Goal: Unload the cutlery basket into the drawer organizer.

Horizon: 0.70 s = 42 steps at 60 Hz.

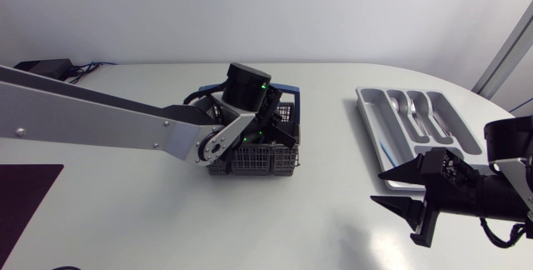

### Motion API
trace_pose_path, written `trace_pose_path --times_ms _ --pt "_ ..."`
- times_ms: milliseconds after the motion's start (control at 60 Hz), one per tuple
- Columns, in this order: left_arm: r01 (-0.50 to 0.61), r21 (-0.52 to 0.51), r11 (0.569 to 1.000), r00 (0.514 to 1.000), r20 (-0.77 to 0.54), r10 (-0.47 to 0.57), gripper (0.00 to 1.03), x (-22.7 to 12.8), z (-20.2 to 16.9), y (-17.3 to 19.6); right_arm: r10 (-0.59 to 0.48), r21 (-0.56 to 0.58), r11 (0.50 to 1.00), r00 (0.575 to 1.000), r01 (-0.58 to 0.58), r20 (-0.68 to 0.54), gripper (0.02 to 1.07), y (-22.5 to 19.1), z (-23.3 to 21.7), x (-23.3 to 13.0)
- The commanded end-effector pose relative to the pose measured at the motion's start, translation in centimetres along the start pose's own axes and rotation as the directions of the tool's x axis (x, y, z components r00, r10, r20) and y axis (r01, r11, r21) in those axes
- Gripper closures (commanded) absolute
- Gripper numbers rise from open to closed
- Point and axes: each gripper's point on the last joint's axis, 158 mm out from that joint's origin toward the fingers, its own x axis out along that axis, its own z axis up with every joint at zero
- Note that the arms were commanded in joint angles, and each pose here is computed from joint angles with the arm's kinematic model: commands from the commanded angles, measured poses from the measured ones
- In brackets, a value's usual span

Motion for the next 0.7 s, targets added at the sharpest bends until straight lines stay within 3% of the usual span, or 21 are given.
trace_pose_path --times_ms 0,267,683 --pt "-0.001 -0.011 1.0 1.0 0.026 0.001 1.0 -1.5 0.3 0.1 0.015 0.029 0.999 1.0 -0.015 -0.004 0.43 0.8 -0.6 0.4" --pt "0.022 0.016 1.0 0.989 0.146 -0.024 1.0 -5.0 1.9 -0.9 0.024 0.026 0.999 1.0 -0.024 0.003 0.43 1.3 0.0 0.5" --pt "0.024 0.003 1.0 0.936 0.351 -0.024 1.0 -11.9 9.5 0.4 -0.019 0.051 0.999 0.994 0.014 0.103 0.43 0.9 4.2 -0.2"
